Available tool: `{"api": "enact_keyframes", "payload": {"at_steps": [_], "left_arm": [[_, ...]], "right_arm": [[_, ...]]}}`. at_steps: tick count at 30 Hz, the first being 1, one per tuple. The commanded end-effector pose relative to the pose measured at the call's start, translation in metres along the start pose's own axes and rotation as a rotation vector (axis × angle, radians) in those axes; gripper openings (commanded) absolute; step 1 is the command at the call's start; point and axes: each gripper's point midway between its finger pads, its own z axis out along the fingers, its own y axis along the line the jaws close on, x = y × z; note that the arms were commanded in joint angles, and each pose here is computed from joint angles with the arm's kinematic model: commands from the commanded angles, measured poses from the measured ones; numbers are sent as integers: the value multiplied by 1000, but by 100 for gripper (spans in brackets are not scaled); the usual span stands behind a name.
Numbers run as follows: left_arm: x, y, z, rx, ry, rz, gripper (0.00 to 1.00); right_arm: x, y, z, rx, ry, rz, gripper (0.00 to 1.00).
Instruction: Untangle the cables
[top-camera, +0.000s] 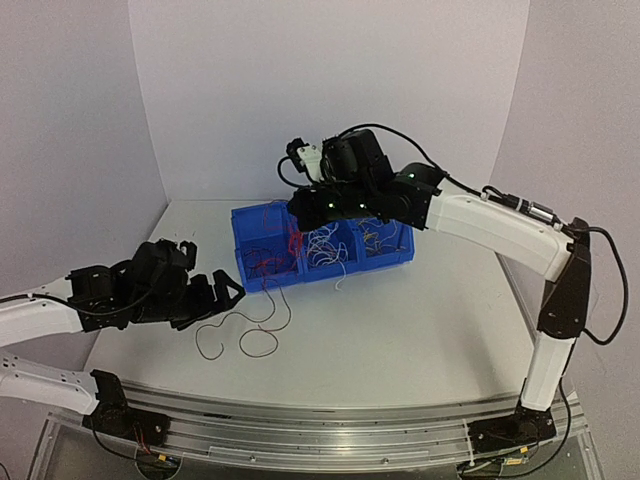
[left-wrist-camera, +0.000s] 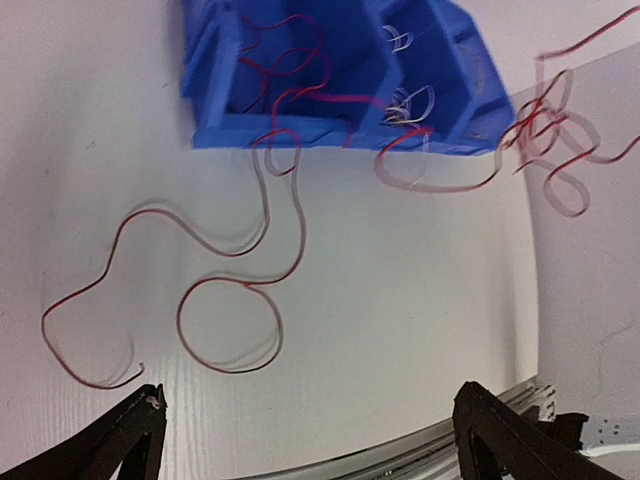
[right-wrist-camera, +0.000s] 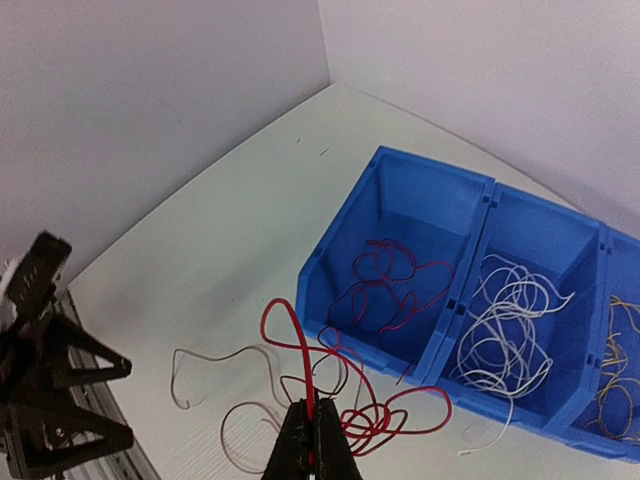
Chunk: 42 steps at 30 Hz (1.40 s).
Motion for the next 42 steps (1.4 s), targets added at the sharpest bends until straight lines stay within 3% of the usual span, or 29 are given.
{"api": "enact_keyframes", "payload": {"at_steps": [1,4,7,13,17,19,21,22,23,25,28,32,35,42], "left_arm": [[-67,-87,-53,315,-243,100,100],[-86,-112,-62,338,-297,163,98],[-93,-137,-57,347,-295,264,90],[-61,-182,-52,539,-174,553,81],[-56,-186,-49,561,-159,589,68],[-61,-183,-47,535,-178,576,51],[-63,-184,-47,537,-190,567,27],[-64,-185,-48,542,-196,563,7],[-65,-185,-48,542,-201,555,2],[-67,-185,-51,546,-215,549,0],[-71,-184,-57,545,-229,532,0],[-71,-186,-67,564,-223,528,0],[-68,-188,-70,575,-202,535,0],[-59,-191,-59,570,-137,543,0]], "right_arm": [[-6,33,-49,-203,-5,60,0],[2,41,-58,-259,24,85,0],[7,54,-71,-342,53,104,0],[14,66,-89,-427,90,122,0],[15,68,-96,-443,94,129,0],[15,68,-99,-447,94,129,0],[16,70,-101,-461,100,129,0],[17,71,-102,-467,103,129,0],[18,71,-103,-468,107,129,0],[23,69,-104,-461,110,109,4],[31,57,-109,-405,93,18,26],[48,37,-120,-322,54,-234,48],[75,45,-131,-417,62,-423,60],[99,62,-118,-562,58,-680,64]]}}
